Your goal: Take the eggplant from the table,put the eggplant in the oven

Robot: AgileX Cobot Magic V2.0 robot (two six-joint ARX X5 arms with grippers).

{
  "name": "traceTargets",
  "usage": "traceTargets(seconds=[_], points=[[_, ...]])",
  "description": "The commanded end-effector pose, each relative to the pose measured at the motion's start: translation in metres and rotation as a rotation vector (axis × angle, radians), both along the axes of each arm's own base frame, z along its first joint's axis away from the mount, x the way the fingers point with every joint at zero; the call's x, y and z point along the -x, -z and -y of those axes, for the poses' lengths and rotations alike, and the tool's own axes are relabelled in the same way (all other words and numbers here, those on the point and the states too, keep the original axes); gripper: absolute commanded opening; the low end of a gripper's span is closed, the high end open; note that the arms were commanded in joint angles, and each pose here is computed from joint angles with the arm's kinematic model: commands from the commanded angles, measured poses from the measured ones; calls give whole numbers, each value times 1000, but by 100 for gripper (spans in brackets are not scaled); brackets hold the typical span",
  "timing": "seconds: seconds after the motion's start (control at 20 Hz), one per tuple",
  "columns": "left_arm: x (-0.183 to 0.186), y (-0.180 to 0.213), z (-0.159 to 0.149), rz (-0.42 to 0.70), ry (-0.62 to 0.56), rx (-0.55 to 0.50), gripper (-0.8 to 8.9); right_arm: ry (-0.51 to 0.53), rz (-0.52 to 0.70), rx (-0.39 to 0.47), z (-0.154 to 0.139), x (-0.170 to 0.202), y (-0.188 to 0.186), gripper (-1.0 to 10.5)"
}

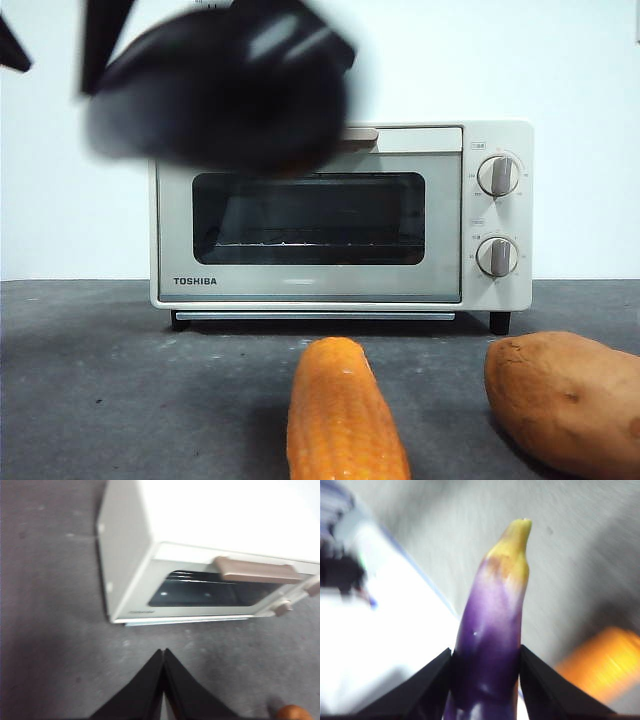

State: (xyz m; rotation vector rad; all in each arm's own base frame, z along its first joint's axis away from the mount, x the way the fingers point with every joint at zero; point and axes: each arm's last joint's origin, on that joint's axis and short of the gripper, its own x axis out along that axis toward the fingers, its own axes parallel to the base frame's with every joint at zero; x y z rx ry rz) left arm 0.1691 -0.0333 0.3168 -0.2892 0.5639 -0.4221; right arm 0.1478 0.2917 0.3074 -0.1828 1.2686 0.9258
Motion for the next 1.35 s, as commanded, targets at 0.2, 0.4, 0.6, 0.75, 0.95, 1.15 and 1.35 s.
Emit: traceTargets(seconds=[0.2, 0.4, 0.6, 0.75, 0.95, 1.15, 1.35], points=[[-27, -23, 33, 17, 150, -13, 6, -158, 191, 88, 58, 31, -49, 159], [-56, -27, 69, -3, 249, -60, 6, -109, 280, 198, 103, 50, -70, 159], [-90, -32, 109, -12, 319, -133, 6, -63, 365, 148, 139, 66, -91, 159], [-113, -33, 135, -16, 356, -171, 6, -36, 417, 80, 162, 78, -103, 159], [-132, -20, 160, -70, 391, -248, 6, -19, 454, 10, 184, 89, -112, 159], [-138, -2, 173, -83, 366, -362, 6, 3, 467, -32, 197, 95, -116, 159], [-126, 8, 180, -179, 425, -429, 6, 9, 471, -43, 200, 97, -117, 159]])
